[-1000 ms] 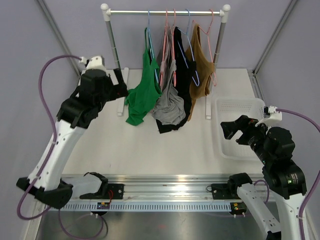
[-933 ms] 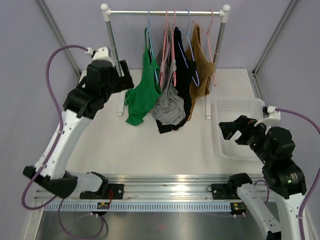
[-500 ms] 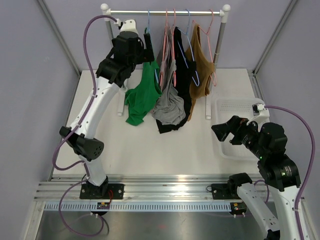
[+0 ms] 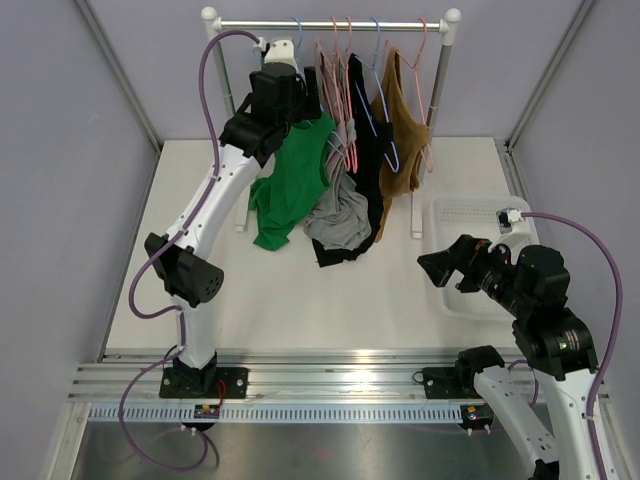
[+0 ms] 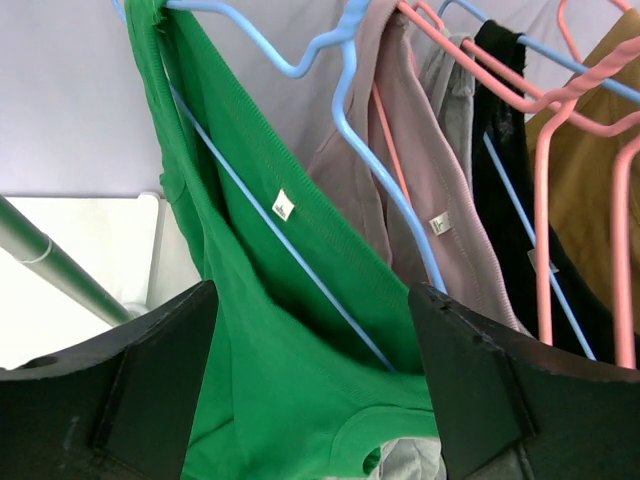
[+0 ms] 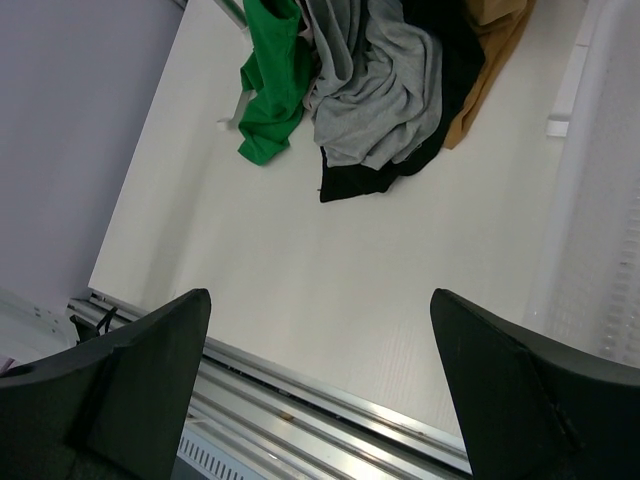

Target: Remove the tank top from the hanger

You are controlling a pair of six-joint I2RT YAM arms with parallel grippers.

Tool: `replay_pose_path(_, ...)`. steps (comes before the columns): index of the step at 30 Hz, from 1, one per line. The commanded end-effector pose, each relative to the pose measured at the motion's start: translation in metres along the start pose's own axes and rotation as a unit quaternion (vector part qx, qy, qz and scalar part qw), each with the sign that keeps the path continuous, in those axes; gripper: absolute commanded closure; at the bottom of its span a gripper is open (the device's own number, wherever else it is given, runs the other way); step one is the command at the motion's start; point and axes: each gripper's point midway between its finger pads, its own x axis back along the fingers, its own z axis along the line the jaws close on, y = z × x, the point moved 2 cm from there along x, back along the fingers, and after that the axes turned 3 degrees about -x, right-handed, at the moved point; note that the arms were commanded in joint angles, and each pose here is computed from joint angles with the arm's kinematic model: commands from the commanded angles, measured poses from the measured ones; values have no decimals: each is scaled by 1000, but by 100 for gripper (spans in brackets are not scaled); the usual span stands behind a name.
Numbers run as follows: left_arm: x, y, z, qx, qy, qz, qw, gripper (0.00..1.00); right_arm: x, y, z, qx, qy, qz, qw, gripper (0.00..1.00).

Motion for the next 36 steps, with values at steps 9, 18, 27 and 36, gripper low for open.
replay_pose_path(9, 48, 44, -9, 42, -16, -69, 997, 15, -5, -1, 7, 5, 26, 12, 1000, 0)
replay_pose_path(18, 51, 46, -15, 52, -13, -73, 996, 14, -3, 0, 10, 8, 30, 11, 999, 1)
replay_pose_path(27, 9, 36, -10, 22, 28, -65, 997, 44, 7, 5, 16, 18, 34, 6, 999, 1)
replay_pose_path(36, -10, 16, -1, -2, 56, -44, 997, 77, 9, 5, 16, 16, 35, 4, 999, 0)
